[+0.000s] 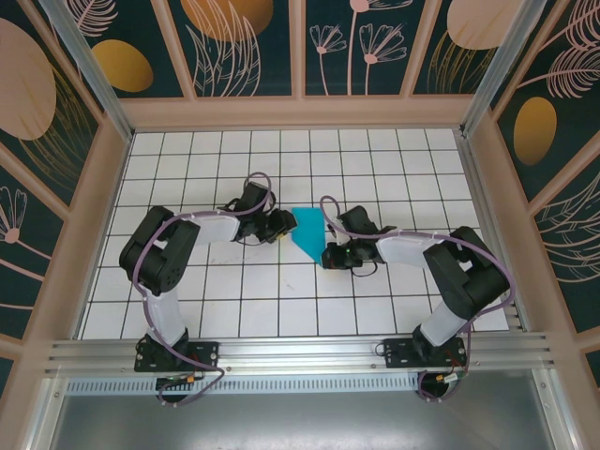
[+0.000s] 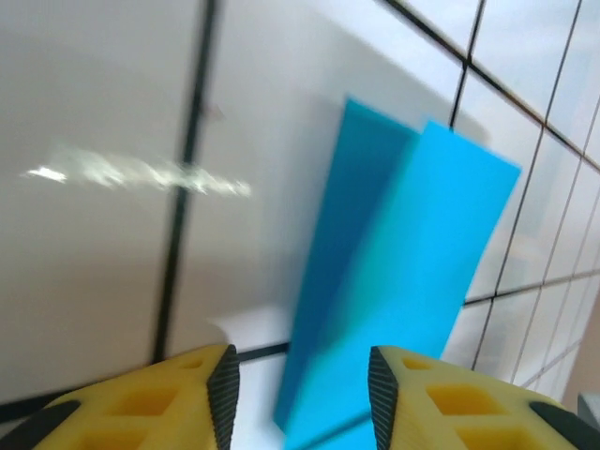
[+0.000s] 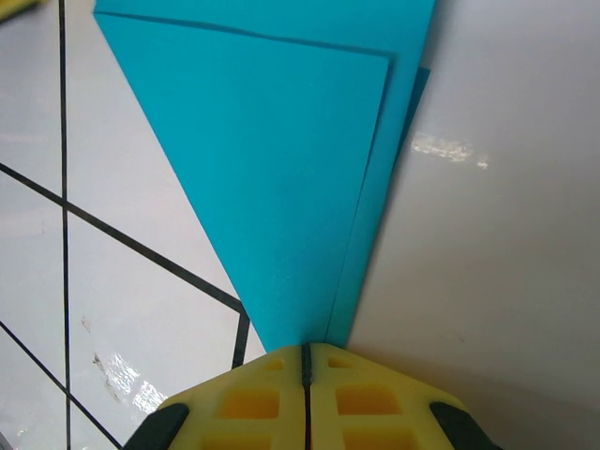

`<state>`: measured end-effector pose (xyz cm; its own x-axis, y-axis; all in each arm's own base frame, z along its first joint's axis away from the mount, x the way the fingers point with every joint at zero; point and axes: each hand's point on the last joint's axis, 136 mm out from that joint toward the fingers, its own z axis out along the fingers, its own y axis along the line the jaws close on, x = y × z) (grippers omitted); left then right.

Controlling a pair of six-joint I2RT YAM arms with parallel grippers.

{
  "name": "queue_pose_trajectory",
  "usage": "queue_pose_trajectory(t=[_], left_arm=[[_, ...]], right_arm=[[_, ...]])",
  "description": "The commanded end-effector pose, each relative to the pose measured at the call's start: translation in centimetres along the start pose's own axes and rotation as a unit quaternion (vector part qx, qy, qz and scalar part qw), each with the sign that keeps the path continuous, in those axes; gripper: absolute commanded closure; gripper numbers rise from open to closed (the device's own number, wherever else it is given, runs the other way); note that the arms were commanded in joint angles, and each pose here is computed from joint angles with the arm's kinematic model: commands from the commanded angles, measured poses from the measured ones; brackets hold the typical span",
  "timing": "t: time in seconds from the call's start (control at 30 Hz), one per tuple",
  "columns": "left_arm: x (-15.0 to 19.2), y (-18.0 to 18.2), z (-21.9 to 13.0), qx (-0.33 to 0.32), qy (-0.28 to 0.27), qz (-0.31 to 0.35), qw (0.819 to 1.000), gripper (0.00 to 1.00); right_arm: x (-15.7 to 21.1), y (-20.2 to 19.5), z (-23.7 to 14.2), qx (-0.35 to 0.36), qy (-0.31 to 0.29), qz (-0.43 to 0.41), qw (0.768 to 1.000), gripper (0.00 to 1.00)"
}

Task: Fold a paper plane with a square sheet of paper (fold left side to right side)
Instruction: Third fold the triangle at the center of the table.

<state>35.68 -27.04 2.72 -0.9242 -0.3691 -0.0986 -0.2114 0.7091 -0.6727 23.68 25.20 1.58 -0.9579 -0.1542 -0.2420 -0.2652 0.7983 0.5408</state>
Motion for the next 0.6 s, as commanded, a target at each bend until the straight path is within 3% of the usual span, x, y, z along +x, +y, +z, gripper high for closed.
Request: queue_pose_trajectory(t=[0.0, 0.3, 0.57], left_arm=[[-1.4, 0.0, -2.2, -0.021, -0.029, 0.023, 0.999, 0.53], [2.0, -0.3, -2.7, 0.044, 0.019, -0.003, 0.999, 0.49], [3.6, -1.0, -1.4, 0.058, 0.049, 0.002, 0.997, 0.47]], right_arm=[[2.5, -0.7, 1.1, 0.008, 0.039, 0.022, 0.999, 0.92], [2.2, -0.2, 1.5, 0.004, 0.039, 0.021, 0.999, 0.92], [2.1, 0.0, 1.9, 0.006, 0.044, 0.018, 0.999, 0.92]])
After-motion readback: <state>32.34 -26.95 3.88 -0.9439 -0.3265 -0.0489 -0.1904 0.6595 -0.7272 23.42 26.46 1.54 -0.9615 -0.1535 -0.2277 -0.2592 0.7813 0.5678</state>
